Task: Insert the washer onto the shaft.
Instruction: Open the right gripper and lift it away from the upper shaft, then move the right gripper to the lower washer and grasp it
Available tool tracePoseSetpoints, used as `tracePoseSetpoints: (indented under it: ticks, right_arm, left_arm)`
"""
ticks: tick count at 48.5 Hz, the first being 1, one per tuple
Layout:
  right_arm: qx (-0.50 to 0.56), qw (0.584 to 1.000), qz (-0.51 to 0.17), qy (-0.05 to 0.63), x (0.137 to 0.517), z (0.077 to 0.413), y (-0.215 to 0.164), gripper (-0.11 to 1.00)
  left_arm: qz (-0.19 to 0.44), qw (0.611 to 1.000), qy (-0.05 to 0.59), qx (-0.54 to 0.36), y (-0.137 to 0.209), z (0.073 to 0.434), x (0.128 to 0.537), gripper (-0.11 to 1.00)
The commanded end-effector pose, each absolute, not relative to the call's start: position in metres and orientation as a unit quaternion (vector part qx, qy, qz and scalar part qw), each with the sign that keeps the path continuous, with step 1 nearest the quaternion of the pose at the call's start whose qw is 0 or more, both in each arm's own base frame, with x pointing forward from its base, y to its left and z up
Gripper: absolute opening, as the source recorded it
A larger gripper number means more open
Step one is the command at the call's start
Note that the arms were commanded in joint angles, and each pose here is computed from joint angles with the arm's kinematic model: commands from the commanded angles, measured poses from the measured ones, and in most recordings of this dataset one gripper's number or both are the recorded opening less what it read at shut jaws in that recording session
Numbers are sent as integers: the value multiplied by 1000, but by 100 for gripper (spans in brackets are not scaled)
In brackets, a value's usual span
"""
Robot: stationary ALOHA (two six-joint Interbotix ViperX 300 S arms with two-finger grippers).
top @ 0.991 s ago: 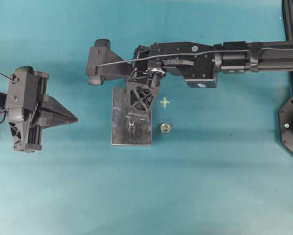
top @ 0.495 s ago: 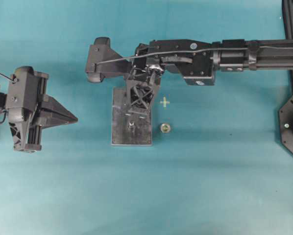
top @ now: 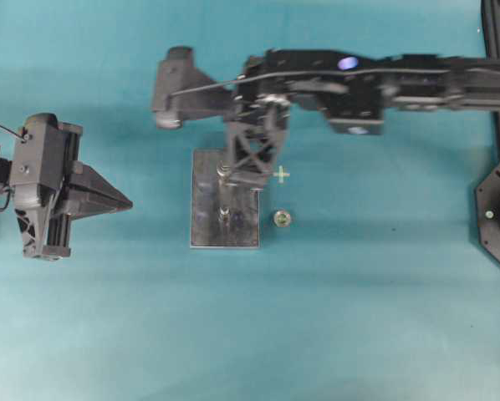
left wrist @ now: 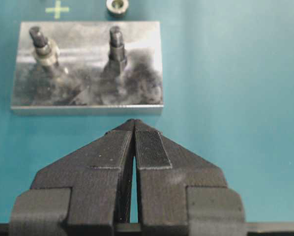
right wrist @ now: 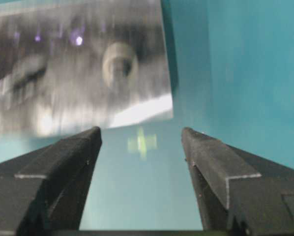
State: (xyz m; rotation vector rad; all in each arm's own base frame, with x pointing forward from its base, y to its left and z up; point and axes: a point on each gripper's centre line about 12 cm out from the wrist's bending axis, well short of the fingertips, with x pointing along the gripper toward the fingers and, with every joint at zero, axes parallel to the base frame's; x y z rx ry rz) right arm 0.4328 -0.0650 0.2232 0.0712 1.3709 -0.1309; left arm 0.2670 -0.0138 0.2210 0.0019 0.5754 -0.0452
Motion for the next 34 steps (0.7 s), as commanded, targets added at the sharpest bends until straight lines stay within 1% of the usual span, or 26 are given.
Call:
tracePoseSetpoints:
  ticks: [1,10,18,26,34]
  right_arm:
    - [30,796,-59,602,424,252,-56,73]
    - [30,814,-54,577,400,259,-39,73]
    - [61,830,-71,550,370,252,-31,74]
    - [79,839,-63,534,352,224,-16,76]
    - [105,836,-57,536,350,194,-1,76]
  left_arm:
    - [-23,962,271,2,-14,228,269,0]
    - [-23,962,270,0,-14,228,269,0]
    - [-23,962,271,-1,-14,228,269,0]
    - [-23,962,272,1,-14,228,270,0]
    - [-23,963,269,-1,-14,230,272,0]
